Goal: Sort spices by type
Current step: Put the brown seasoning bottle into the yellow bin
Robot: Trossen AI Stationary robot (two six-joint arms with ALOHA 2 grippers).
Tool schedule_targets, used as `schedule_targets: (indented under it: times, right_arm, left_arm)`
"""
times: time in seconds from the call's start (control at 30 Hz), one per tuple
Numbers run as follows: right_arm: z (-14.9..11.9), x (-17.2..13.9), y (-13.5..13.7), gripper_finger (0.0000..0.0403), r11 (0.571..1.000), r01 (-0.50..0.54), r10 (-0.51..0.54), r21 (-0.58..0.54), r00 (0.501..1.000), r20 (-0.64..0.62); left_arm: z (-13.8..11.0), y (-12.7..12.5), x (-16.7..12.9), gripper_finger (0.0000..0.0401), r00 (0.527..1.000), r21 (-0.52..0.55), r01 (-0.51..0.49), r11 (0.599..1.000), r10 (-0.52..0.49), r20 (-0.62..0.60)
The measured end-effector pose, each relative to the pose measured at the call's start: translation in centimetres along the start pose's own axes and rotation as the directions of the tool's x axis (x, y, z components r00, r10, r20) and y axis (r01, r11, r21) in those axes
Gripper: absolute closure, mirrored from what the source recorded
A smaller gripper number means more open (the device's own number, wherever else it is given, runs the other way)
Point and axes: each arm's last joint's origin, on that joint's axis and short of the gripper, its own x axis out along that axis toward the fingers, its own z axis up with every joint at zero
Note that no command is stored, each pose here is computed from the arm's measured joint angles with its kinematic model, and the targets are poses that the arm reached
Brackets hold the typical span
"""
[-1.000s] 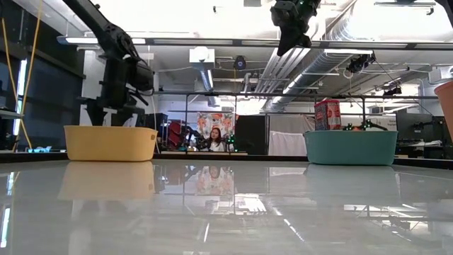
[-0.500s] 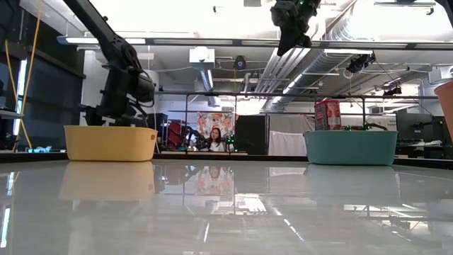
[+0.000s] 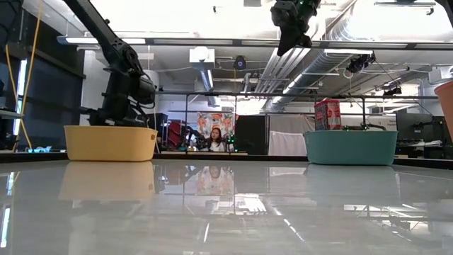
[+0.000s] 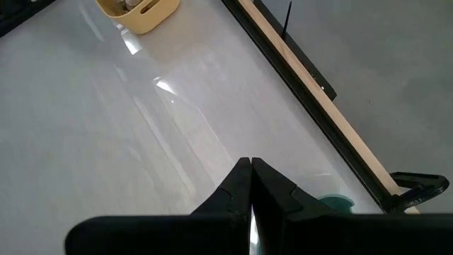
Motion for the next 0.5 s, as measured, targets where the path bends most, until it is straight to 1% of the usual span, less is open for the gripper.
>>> schedule_targets:
  times: [0.17, 0.4, 0.5]
  right_arm:
    - [0.0, 0.0, 0.01, 0.0403, 1.0, 0.0, 0.0, 0.0, 1.0, 0.0]
    - [0.0, 0.0, 0.0, 0.0403, 1.0, 0.0, 0.0, 0.0, 1.0, 0.0]
    - [0.0, 0.0, 0.0, 0.0403, 1.0, 0.0, 0.0, 0.0, 1.0, 0.0]
  left_arm:
    - [0.01, 0.0, -0.01, 0.031, 1.0, 0.0, -0.004, 1.0, 0.004, 0.003]
    - [-0.04, 0.11, -0.34, 0.0378, 1.0, 0.03, 0.0, 1.0, -0.001, 0.017]
    - [-0.07, 0.24, -0.61, 0.0397, 0.999, 0.038, -0.012, 0.999, 0.011, 0.032]
